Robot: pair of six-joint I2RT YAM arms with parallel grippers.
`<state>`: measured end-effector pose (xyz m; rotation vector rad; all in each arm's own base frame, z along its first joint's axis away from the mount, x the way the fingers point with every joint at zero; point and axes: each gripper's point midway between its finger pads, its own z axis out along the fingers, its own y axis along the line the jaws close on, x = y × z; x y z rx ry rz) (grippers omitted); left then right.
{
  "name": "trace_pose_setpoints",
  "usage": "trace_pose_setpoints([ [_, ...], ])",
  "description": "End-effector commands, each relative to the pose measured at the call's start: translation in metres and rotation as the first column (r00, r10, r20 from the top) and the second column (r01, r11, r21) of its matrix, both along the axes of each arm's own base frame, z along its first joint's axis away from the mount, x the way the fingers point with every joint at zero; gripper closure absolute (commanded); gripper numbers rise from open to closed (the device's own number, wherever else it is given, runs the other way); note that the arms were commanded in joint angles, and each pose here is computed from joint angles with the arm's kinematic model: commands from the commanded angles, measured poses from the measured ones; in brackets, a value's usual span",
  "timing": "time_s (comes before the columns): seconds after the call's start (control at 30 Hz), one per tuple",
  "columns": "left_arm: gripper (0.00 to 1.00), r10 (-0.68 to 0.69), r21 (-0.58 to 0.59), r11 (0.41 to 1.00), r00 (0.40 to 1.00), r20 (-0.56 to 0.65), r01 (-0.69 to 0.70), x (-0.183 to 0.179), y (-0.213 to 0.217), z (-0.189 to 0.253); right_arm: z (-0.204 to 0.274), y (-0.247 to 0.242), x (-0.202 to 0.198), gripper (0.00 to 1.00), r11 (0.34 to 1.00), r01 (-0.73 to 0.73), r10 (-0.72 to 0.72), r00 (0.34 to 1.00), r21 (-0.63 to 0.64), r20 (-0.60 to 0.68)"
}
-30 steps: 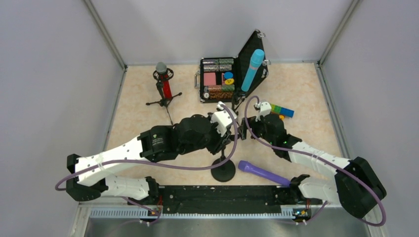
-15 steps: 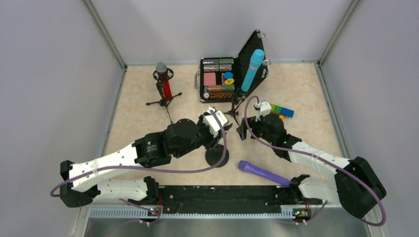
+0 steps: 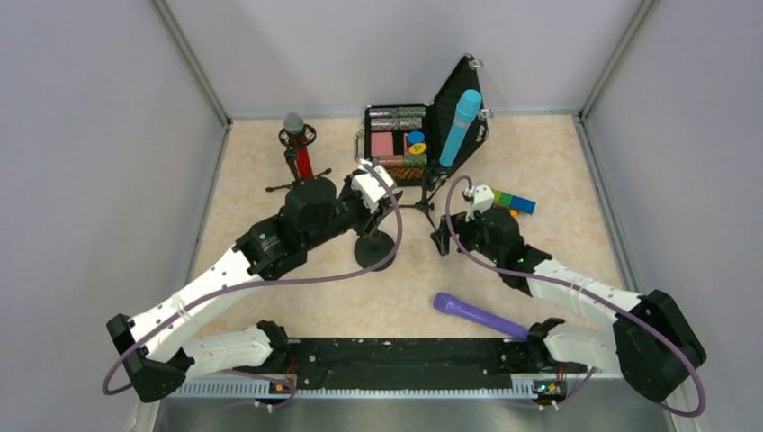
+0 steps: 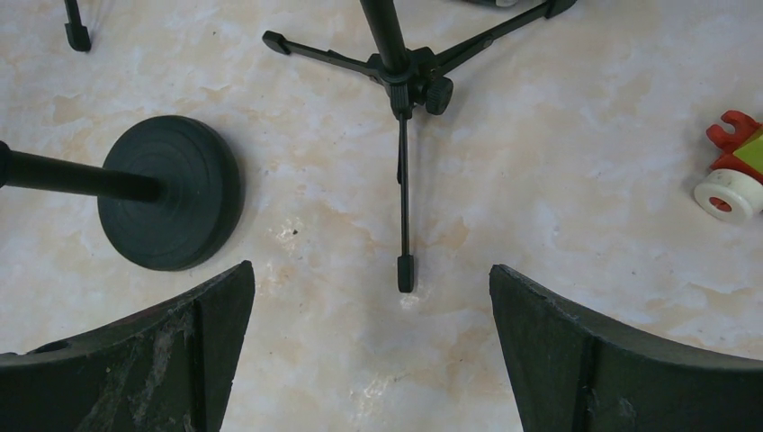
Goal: Attach the microphones to the stand
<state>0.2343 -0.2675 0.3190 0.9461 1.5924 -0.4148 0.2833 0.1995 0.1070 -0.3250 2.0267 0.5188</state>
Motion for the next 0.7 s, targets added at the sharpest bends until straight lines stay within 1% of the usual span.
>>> trace_pose_setpoints([
  [0.0, 1.0, -0.159, -0.142, 0.974, 0.981, 0.111, 0.174, 0.002, -0.014, 0.058, 0.036, 0.01, 0.004, 0.01, 0.998, -0.057, 0.055, 0.994, 0.024, 0.091],
  [0.1, 1.0, -0.208, -0.141, 0.965, 0.973, 0.098, 0.22, 0.009, -0.012, 0.057, 0.038, 0.012, -0.001, 0.01, 0.995, -0.1, 0.099, 0.99, 0.011, 0.102],
  [0.27, 1.0, -0.253, -0.137, 0.956, 0.966, 0.056, 0.258, 0.026, -0.01, 0.052, 0.043, 0.019, -0.012, 0.01, 0.983, -0.185, 0.185, 0.977, -0.005, 0.104],
  [0.33, 1.0, -0.277, -0.144, 0.948, 0.958, 0.068, 0.284, 0.03, -0.01, 0.055, 0.045, 0.02, -0.015, 0.01, 0.979, -0.206, 0.206, 0.973, -0.009, 0.102],
  [0.4, 1.0, -0.306, -0.136, 0.941, 0.95, 0.055, 0.311, 0.031, -0.009, 0.049, 0.046, 0.02, -0.017, 0.01, 0.977, -0.214, 0.214, 0.972, -0.015, 0.101],
  [0.57, 1.0, -0.35, -0.124, 0.925, 0.932, 0.094, 0.36, 0.036, -0.002, 0.045, 0.05, 0.016, -0.021, 0.01, 0.975, -0.219, 0.22, 0.969, -0.022, 0.112],
  [0.67, 1.0, -0.374, -0.128, 0.915, 0.923, 0.086, 0.382, 0.038, 0.002, 0.044, 0.05, 0.014, -0.025, 0.01, 0.974, -0.224, 0.226, 0.968, -0.026, 0.11],
])
